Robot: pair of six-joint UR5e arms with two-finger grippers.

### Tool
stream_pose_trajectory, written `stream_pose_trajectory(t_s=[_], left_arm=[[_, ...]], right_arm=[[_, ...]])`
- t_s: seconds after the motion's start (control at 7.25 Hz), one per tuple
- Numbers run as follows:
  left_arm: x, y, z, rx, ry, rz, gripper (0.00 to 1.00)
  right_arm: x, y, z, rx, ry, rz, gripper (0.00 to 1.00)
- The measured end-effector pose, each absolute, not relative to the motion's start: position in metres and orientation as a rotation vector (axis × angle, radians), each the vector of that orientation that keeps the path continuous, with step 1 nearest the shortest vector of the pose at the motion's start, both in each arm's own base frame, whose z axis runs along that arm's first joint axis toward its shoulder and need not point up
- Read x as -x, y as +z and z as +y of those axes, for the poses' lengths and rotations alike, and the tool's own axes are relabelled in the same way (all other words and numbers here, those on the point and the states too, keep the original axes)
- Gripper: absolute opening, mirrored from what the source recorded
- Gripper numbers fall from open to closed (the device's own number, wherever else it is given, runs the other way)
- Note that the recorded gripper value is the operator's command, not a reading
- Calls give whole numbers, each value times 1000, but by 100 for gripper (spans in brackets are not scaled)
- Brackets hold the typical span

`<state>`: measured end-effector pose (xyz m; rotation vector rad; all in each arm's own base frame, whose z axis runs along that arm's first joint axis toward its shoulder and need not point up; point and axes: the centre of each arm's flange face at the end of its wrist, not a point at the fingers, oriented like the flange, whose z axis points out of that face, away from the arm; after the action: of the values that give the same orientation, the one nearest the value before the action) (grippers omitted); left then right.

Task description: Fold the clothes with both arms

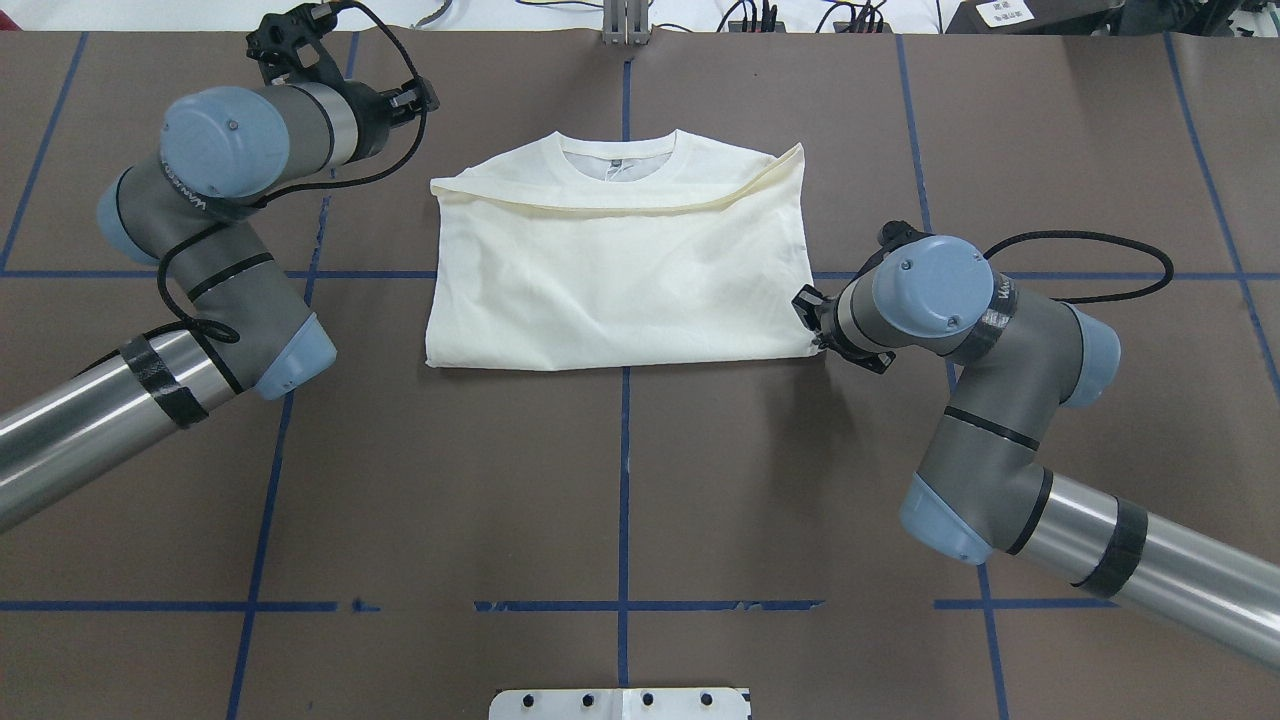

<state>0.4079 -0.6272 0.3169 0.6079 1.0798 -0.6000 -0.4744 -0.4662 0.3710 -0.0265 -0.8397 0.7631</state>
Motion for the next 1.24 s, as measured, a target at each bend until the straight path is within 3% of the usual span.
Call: stream_pose_trajectory(t_s=[0.28, 0.69, 0.83, 0.97, 1.24], left_arm=[[-408, 313, -627, -607, -605, 1090, 53], [-408, 305, -620, -605, -575, 1178, 49], [-410, 301, -617, -602, -561, 1202, 49], [-411, 290, -610, -599, -545, 1231, 49], [-415, 270, -589, -534, -493, 1308, 50]], right_arm=[[452, 352, -437, 32, 731, -893, 0], [403, 326, -260, 173, 514, -963, 0], [404, 312, -201, 265, 449, -970, 98], [411, 304, -154, 337, 393, -964, 100], [415, 296, -126, 366, 366, -970, 100]])
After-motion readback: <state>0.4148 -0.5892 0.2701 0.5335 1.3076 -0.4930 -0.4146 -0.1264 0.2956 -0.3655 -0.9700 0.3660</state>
